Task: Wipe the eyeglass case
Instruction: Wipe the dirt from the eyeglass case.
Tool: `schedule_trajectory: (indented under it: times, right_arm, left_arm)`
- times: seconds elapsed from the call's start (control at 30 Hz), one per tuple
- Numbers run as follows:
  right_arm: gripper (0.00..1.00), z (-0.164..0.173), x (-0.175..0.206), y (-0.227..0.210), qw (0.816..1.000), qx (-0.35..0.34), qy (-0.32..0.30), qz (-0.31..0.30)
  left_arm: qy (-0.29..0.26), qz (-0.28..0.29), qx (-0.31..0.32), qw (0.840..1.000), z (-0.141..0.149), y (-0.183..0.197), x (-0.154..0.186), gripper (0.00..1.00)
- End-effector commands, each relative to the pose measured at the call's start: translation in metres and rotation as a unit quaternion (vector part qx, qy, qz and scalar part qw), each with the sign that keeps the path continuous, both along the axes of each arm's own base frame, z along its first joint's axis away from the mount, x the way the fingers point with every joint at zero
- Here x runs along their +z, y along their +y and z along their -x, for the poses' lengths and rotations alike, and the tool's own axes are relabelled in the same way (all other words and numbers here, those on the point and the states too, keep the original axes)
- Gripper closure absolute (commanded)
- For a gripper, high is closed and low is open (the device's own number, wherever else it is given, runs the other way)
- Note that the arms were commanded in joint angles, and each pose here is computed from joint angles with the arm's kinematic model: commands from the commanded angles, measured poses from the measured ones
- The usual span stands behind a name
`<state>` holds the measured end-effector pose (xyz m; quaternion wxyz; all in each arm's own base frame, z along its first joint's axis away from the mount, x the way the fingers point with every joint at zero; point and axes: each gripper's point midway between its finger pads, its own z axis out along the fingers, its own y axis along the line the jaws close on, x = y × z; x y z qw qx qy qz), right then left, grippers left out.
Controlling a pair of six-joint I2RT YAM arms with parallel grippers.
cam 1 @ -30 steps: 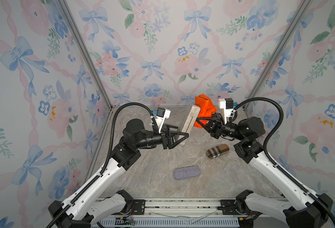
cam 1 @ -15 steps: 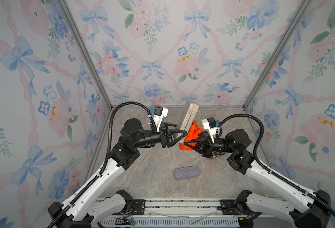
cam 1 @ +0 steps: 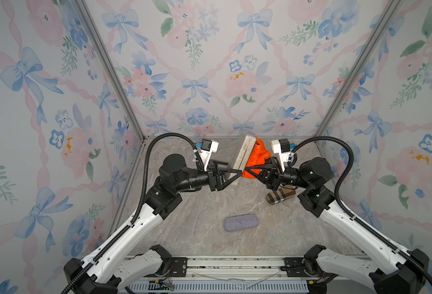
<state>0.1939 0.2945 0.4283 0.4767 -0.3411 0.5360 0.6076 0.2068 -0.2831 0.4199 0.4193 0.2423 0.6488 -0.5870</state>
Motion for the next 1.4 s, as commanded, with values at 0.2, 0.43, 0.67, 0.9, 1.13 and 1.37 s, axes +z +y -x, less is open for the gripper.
schedule_trajectory:
  times: [0.2,0.43,0.67,0.9,1.13,1.37]
  right_arm:
    - [1.0,0.057,-0.027,0.039,0.995,0.096,0.006,-0.017]
    - [1.0,0.02,-0.01,0.023,0.999,0.042,-0.009,-0.003]
    - [1.0,-0.02,0.005,0.002,0.999,-0.005,-0.026,0.023]
    - [1.0,-0.028,0.033,-0.003,0.999,-0.017,-0.05,0.012]
    - [1.0,-0.057,0.028,-0.045,0.993,-0.118,-0.017,0.024]
    - [1.0,-0.097,-0.025,-0.105,0.961,-0.249,0.103,0.056]
  left_arm:
    - [-0.002,0.014,-0.02,1.0,-0.005,-0.009,0.007,0.83]
    - [0.014,0.008,-0.032,0.999,0.0,-0.009,-0.002,0.83]
    - [0.019,-0.002,-0.032,0.999,0.009,-0.003,-0.009,0.83]
    - [0.043,-0.013,-0.032,0.998,0.008,-0.003,-0.029,0.83]
    - [0.044,-0.023,0.003,0.999,0.001,0.009,-0.046,0.83]
    - [0.058,-0.104,0.053,0.991,-0.03,0.01,-0.099,0.84]
